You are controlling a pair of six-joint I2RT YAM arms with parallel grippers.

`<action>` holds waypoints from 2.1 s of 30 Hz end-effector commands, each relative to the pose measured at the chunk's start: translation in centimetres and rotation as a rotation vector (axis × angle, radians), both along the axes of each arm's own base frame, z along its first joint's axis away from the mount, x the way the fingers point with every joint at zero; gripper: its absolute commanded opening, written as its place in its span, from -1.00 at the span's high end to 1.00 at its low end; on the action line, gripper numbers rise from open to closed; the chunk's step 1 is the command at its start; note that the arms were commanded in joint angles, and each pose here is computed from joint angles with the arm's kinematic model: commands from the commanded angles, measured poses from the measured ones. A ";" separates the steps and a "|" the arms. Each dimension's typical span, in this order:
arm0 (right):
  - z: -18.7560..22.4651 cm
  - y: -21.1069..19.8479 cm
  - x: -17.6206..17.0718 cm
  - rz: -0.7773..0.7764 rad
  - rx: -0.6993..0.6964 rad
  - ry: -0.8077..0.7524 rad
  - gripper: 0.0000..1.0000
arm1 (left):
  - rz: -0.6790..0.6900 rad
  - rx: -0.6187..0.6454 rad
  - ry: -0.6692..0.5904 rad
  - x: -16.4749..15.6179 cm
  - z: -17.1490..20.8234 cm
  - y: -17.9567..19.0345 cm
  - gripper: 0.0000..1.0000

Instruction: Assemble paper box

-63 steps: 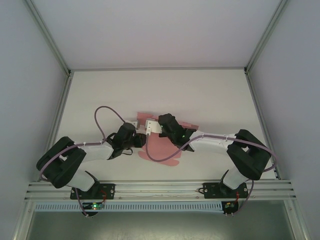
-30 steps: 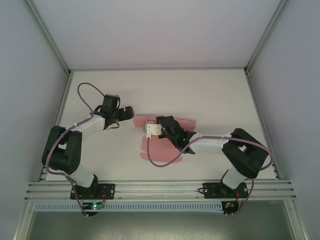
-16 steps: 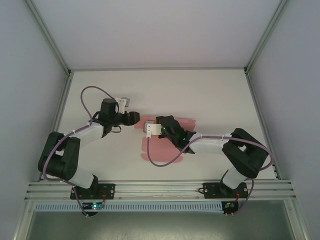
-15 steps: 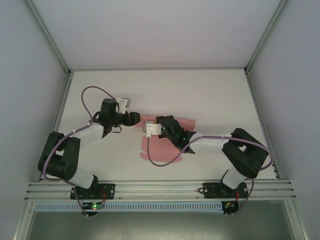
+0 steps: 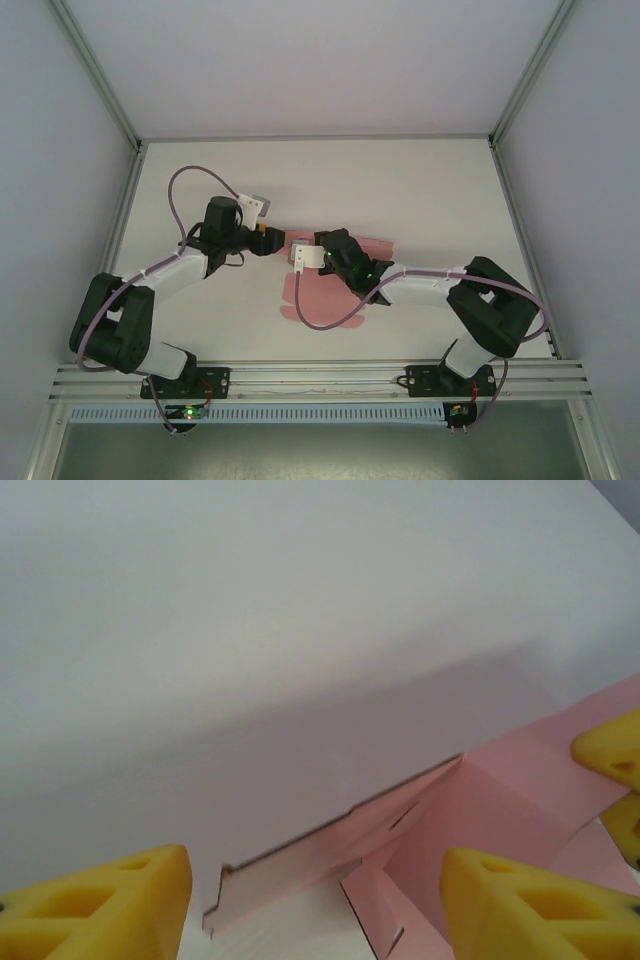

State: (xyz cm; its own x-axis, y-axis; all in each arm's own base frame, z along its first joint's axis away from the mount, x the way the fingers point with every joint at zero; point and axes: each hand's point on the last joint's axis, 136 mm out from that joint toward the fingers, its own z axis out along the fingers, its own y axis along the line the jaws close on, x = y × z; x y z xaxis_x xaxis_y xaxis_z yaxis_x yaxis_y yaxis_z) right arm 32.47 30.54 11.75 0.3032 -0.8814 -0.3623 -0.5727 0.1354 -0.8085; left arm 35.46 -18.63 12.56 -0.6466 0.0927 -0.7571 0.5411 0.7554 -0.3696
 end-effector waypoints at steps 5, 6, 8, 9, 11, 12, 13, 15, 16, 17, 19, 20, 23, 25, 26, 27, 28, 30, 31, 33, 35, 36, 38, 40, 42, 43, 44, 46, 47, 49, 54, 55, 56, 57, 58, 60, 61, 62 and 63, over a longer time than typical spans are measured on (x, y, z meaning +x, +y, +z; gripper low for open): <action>-1.2 -0.5 -1.1 0.034 -0.001 0.107 1.00 | -0.107 0.032 -0.003 1.2 0.7 0.0 -0.30; -1.2 -0.6 -1.1 0.036 -0.001 0.112 1.00 | -0.126 0.046 0.001 1.3 1.0 0.1 -0.30; -1.2 -0.8 -1.1 0.038 0.009 0.126 1.00 | -0.195 0.058 0.027 0.8 1.2 -0.3 -0.30; -1.2 -0.8 -1.1 0.041 0.019 0.132 1.00 | -0.233 0.054 0.033 0.5 1.2 -0.6 -0.30; -1.1 -0.9 -1.1 0.040 0.025 0.134 1.00 | -0.313 0.042 0.056 -0.1 0.8 -1.3 -0.31; -1.0 -0.9 -1.0 0.040 0.025 0.133 1.00 | -0.344 0.033 0.077 -0.5 0.5 -1.6 -0.30; -1.0 -1.0 -0.9 0.036 0.022 0.133 1.00 | -0.374 0.023 0.109 -0.8 0.2 -1.9 -0.27; -1.0 -1.1 -0.8 0.033 0.021 0.134 1.00 | -0.413 0.004 0.171 -1.5 -0.4 -2.3 -0.18; -1.0 -1.1 -0.7 0.032 0.022 0.135 1.00 | -0.416 0.004 0.189 -1.5 -0.8 -2.4 -0.15; -1.1 -1.1 -0.8 0.034 0.021 0.136 1.00 | -0.413 0.006 0.196 -1.4 -1.0 -2.4 -0.15; -1.0 -1.0 -0.7 0.034 0.023 0.136 1.00 | -0.397 0.034 0.213 -1.2 -1.5 -2.3 -0.12; -1.0 -1.0 -0.7 0.033 0.024 0.134 1.00 | -0.394 0.042 0.216 -1.1 -1.6 -2.3 -0.06; -0.9 -1.2 -0.6 0.026 0.023 0.132 1.00 | -0.388 0.082 0.234 -1.1 -2.1 -2.4 0.23; -0.8 -1.2 -0.6 0.022 0.025 0.131 1.00 | -0.380 0.112 0.240 -1.1 -2.4 -2.6 0.45; -0.8 -1.2 -0.6 0.019 0.026 0.130 1.00 | -0.368 0.135 0.244 -1.0 -2.7 -2.6 0.55; -0.8 -1.3 -0.5 0.018 0.025 0.130 1.00 | -0.347 0.170 0.250 -0.8 -2.9 -2.5 0.65; -0.8 -1.3 -0.5 0.015 0.024 0.129 1.00 | -0.323 0.208 0.253 -0.7 -3.1 -2.3 0.70; -0.8 -1.3 -0.5 0.011 0.019 0.128 1.00 | -0.265 0.289 0.248 -0.3 -3.3 -1.9 0.84; -0.8 -1.3 -0.6 0.010 0.018 0.128 1.00 | -0.235 0.323 0.241 -0.1 -3.3 -1.9 0.88; -0.8 -1.3 -0.7 0.005 0.010 0.124 1.00 | -0.176 0.367 0.220 0.2 -3.0 -2.1 0.91; -0.7 -1.2 -0.7 -0.005 0.005 0.117 1.00 | -0.176 0.372 0.207 -0.5 -2.6 -3.1 0.94; -0.8 -1.3 -0.7 -0.012 0.003 0.117 1.00 | -0.181 0.370 0.195 -0.9 -2.5 -3.6 0.94; -0.9 -1.4 -0.6 -0.027 0.003 0.113 1.00 | -0.201 0.350 0.168 -1.9 -1.9 -4.7 0.93; -0.8 -1.6 -0.3 -0.042 0.003 0.101 1.00 | -0.195 0.326 0.152 -2.4 -1.1 -5.5 0.92; -0.4 -1.7 0.0 -0.060 0.016 0.077 1.00 | -0.163 0.295 0.146 -2.7 -0.2 -5.8 0.92; -0.4 -1.7 0.0 -0.066 0.017 0.072 1.00 | -0.152 0.282 0.146 -2.9 0.0 -5.9 0.94; -0.2 -1.9 0.2 -0.078 0.022 0.060 1.00 | -0.141 0.265 0.143 -3.1 0.3 -5.9 0.97; -0.1 -2.1 0.6 -0.099 0.018 0.044 1.00 | -0.170 0.214 0.128 -4.1 1.0 -6.6 0.99; 0.1 -2.1 0.8 -0.108 0.023 0.034 1.00 | -0.200 0.189 0.117 -4.8 1.2 -7.1 0.99; 0.2 -2.1 0.9 -0.111 0.029 0.026 1.00 | -0.258 0.165 0.099 -6.1 1.6 -7.9 0.99; 0.9 -1.5 0.8 -0.107 0.083 0.017 1.00 | -0.274 0.144 0.092 -7.0 1.9 -9.4 0.98; 0.9 -1.4 0.8 -0.110 0.090 0.017 1.00 | -0.262 0.154 0.092 -7.0 1.9 -9.6 0.97; 0.9 -1.3 0.8 -0.108 0.095 0.016 1.00 | -0.253 0.164 0.091 -6.9 1.7 -9.9 0.97; 0.9 -1.2 0.8 -0.111 0.098 0.017 1.00 | -0.245 0.172 0.090 -6.9 1.6 -10.1 0.97; 0.9 -1.2 0.9 -0.119 0.097 0.014 1.00 | -0.233 0.169 0.089 -6.9 1.7 -10.5 0.97; 0.6 -1.3 1.1 -0.133 0.082 0.008 1.00 | -0.240 0.151 0.090 -7.3 1.8 -11.3 0.97; 0.6 -1.4 1.3 -0.142 0.080 -0.003 1.00 | -0.229 0.145 0.092 -7.4 1.8 -11.5 0.97; 0.6 -1.5 1.3 -0.146 0.076 -0.011 1.00 | -0.224 0.135 0.093 -7.6 1.8 -11.7 0.97; 0.6 -1.5 1.4 -0.149 0.075 -0.019 1.00 | -0.226 0.122 0.096 -7.9 1.9 -11.9 0.96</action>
State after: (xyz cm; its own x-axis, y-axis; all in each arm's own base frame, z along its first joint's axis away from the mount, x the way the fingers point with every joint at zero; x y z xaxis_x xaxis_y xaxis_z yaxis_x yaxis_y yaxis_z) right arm 32.85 28.82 12.17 0.2087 -0.8824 -0.4216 -0.5777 0.2366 -0.7812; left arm 31.28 -23.78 11.59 -0.7500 0.2903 -0.5944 0.5081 0.8282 -0.2366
